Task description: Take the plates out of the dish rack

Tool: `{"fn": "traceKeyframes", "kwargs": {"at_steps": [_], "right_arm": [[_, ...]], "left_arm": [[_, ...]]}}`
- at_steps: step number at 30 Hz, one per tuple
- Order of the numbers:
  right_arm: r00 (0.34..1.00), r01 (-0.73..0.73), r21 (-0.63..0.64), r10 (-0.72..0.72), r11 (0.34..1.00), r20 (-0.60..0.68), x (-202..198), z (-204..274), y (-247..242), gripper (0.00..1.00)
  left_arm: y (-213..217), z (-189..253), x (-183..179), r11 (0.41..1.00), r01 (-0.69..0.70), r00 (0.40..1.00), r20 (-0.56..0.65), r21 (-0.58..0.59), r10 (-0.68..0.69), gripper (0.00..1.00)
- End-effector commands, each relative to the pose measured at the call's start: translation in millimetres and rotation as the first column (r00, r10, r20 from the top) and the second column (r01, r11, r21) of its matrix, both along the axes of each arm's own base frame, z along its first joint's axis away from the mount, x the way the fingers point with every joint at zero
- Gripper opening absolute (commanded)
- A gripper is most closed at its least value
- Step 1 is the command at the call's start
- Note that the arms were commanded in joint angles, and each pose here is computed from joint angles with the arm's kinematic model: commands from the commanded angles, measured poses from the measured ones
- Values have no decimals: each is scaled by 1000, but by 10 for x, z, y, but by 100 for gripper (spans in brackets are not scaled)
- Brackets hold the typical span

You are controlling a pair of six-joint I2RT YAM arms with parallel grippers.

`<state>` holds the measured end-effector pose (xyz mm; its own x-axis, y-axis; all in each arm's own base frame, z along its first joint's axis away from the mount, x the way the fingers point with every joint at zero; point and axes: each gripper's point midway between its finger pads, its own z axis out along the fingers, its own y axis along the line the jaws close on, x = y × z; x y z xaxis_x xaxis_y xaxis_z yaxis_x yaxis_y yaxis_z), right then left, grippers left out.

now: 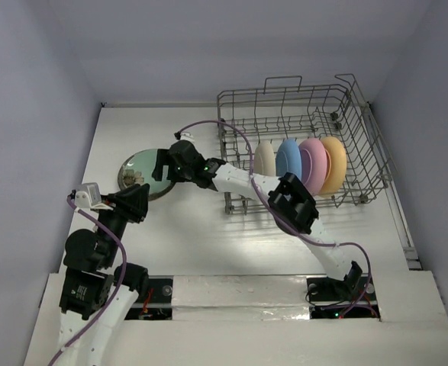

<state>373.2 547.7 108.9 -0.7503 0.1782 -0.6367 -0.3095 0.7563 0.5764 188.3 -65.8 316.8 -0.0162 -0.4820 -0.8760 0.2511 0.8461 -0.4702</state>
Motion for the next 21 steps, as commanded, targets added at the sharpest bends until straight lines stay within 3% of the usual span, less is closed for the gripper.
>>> {"fn": "traceKeyframes", "kwargs": {"at_steps": [1, 9, 13, 14, 15, 16, 17, 18, 19, 21], "right_arm": [[993, 54, -118, -41, 992, 112, 56, 415, -250, 94], [982, 133, -262, -91, 956, 167, 138, 370, -565, 94], [975, 135, -239, -85, 962, 206, 50, 561, -567, 90], [970, 124, -228, -70, 966, 231, 6, 662, -553, 85], [967, 121, -205, -68, 971, 247, -5, 772, -560, 64], [958, 114, -155, -67, 981, 279, -46, 1063, -601, 34], [952, 114, -134, -70, 984, 297, -70, 1195, -642, 33], [941, 116, -90, -81, 989, 328, -79, 1397, -667, 7], [933, 118, -65, -88, 991, 350, -110, 1557, -731, 1], [909, 132, -29, -109, 991, 402, -225, 1950, -995, 0]], "left_arm": [[-24, 73, 37, 1000, 8, 999, 32, 2, -8, 30], [-4, 89, 34, 1000, -1, 999, 40, 0, 1, 30], [-9, 74, 46, 1000, 0, 999, 33, 4, 0, 30], [-9, 74, 46, 1000, 0, 999, 33, 4, 0, 30], [-6, 77, 44, 1000, -1, 999, 34, 3, 1, 30], [-3, 83, 42, 1000, -3, 999, 37, 2, 3, 30], [-2, 83, 42, 1000, -3, 999, 37, 2, 3, 30], [3, 79, 44, 1000, -6, 999, 36, 4, 6, 30], [4, 79, 40, 1000, -6, 999, 36, 2, 6, 30], [7, 85, 39, 1000, -7, 999, 37, 2, 7, 30]]}}
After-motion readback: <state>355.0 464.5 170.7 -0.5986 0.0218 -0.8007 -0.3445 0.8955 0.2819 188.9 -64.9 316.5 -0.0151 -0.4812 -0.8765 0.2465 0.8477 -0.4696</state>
